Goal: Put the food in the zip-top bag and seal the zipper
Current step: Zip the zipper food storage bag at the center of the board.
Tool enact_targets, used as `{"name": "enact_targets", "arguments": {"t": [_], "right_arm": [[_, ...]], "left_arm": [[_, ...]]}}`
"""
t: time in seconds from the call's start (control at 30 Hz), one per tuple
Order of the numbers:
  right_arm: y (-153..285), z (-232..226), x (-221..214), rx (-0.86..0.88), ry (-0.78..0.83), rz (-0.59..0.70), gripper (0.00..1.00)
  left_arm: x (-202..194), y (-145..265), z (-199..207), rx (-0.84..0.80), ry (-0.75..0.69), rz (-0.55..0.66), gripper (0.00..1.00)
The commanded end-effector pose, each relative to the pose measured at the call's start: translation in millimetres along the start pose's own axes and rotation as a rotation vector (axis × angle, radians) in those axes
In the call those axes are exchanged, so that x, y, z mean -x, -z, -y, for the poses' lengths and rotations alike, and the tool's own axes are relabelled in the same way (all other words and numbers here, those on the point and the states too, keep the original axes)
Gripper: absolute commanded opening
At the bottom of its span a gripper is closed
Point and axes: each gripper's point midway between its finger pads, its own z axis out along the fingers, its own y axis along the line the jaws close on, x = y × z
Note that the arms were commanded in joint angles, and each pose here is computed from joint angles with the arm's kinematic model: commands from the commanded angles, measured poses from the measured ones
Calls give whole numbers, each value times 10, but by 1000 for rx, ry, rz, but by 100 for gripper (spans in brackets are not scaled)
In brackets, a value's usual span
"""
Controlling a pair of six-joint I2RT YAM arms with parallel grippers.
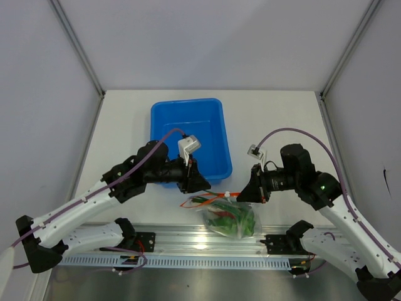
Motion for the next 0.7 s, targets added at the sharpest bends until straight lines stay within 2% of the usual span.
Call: {"name": "enact_targets", "arguments": {"t": [0.0, 0.5, 0.6, 0.67], "right_arm": [[-4, -60, 81, 28, 43, 28, 0], [1, -102, 96, 42, 46, 34, 0], [10, -113, 108, 40, 50, 38, 0], [14, -118, 107, 39, 51, 37, 0]], "left_arm": [[73, 54, 141, -61, -8, 36, 24], [-80, 18, 105, -59, 9, 4, 20], [-93, 5, 94, -56, 9, -2, 16], [-99, -3, 91, -55, 10, -4, 9]]}}
